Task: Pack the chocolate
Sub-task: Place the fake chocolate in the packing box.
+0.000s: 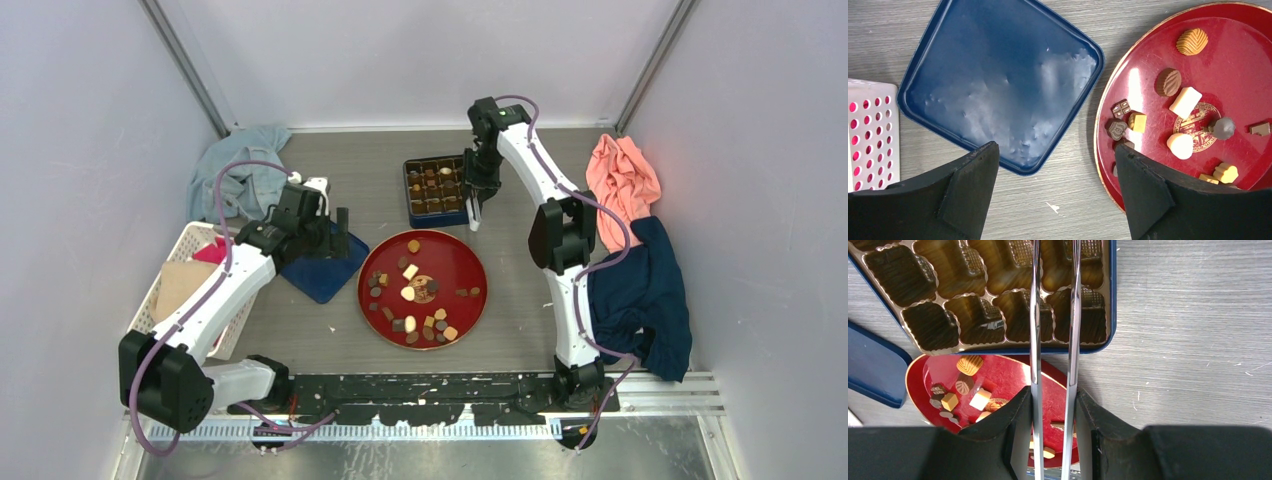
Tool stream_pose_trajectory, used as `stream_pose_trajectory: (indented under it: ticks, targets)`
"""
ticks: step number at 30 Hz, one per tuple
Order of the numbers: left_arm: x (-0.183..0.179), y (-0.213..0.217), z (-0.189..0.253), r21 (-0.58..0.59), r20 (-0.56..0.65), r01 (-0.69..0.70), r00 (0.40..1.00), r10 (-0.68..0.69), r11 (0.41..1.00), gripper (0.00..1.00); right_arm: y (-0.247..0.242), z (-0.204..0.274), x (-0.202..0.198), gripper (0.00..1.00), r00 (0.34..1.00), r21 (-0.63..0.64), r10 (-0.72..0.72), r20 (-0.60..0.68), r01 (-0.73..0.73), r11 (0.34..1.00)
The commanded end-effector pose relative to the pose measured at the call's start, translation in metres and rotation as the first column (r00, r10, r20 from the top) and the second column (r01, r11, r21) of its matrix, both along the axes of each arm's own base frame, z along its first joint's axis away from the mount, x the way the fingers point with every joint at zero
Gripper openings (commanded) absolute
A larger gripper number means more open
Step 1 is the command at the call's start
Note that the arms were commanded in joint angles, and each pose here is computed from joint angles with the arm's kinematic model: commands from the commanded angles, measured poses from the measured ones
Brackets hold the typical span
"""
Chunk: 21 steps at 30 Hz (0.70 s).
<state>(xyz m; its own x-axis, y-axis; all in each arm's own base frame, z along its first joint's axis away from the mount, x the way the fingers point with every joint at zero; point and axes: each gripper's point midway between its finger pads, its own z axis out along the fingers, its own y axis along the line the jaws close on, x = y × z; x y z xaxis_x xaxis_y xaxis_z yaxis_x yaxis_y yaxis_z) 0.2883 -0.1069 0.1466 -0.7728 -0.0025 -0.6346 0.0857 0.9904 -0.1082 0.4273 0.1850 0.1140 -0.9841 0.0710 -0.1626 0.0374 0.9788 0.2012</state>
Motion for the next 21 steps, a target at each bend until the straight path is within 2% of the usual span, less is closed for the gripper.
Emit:
stream_pose_trajectory:
  ticks: [1,9,14,17,21]
  targets:
    - [0.013,0.004,0.018,0.019,0.068,-0.01,0.998,0.009,1.0,0.86,0.004,0.021,0.006,0.35,0.999,0.053,-0.003,0.04,0.001,0.999]
    - [0.012,0.002,0.018,0.007,0.07,-0.008,0.998,0.008,1.0,0.86,0.004,0.025,0.01,0.45,0.998,0.062,-0.001,0.058,-0.002,0.998]
    - [0.012,0.004,0.02,0.015,0.072,-0.01,0.997,0.009,1.0,0.86,0.003,0.029,0.013,0.46,0.997,0.063,-0.003,0.075,-0.002,0.998]
    - [0.012,0.004,0.022,0.015,0.074,-0.01,0.997,0.009,1.0,0.86,0.002,0.037,0.015,0.43,0.995,0.061,-0.006,0.101,0.0,0.998]
    - [0.012,0.004,0.025,0.011,0.075,-0.011,0.997,0.01,1.0,0.86,0.001,0.065,0.018,0.29,0.986,0.066,-0.013,0.164,0.002,0.998]
